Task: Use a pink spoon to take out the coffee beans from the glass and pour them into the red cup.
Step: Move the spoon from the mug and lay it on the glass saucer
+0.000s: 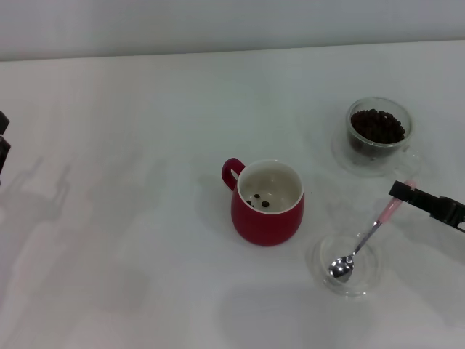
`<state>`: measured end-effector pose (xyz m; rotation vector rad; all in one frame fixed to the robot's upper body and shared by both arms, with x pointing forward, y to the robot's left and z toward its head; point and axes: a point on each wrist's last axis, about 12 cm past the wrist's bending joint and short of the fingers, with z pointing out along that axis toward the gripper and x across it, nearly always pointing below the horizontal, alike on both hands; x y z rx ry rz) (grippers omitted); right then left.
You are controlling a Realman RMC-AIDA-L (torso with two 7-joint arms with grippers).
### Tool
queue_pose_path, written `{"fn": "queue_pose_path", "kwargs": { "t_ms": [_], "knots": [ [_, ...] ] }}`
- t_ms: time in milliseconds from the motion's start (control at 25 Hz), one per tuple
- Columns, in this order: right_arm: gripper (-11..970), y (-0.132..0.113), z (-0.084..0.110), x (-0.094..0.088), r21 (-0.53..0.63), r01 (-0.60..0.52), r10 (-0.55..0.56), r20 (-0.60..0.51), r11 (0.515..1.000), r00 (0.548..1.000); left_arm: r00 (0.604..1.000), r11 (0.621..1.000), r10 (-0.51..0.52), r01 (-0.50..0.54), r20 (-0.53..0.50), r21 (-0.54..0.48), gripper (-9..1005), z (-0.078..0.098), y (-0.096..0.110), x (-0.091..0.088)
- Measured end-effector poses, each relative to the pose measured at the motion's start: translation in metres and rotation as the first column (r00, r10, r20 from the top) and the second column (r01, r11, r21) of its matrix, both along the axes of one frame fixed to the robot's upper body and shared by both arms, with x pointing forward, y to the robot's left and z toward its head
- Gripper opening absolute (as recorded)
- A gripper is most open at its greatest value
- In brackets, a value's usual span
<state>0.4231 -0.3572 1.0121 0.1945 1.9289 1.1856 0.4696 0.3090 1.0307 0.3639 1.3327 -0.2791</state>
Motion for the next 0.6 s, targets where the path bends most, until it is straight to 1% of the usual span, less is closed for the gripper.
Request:
{"fn": "queue_pose_path", "kwargs": {
  "t_ms": [600],
  "knots": [
    [152, 0.0016, -0.004, 0.0031, -0.017, 0.013, -0.013, -0.021, 1.0, 1.0, 1.0, 1.0, 0.007, -0.007, -0.018, 0.01, 472, -0.0011, -0.0005, 0.0052]
  ]
}}
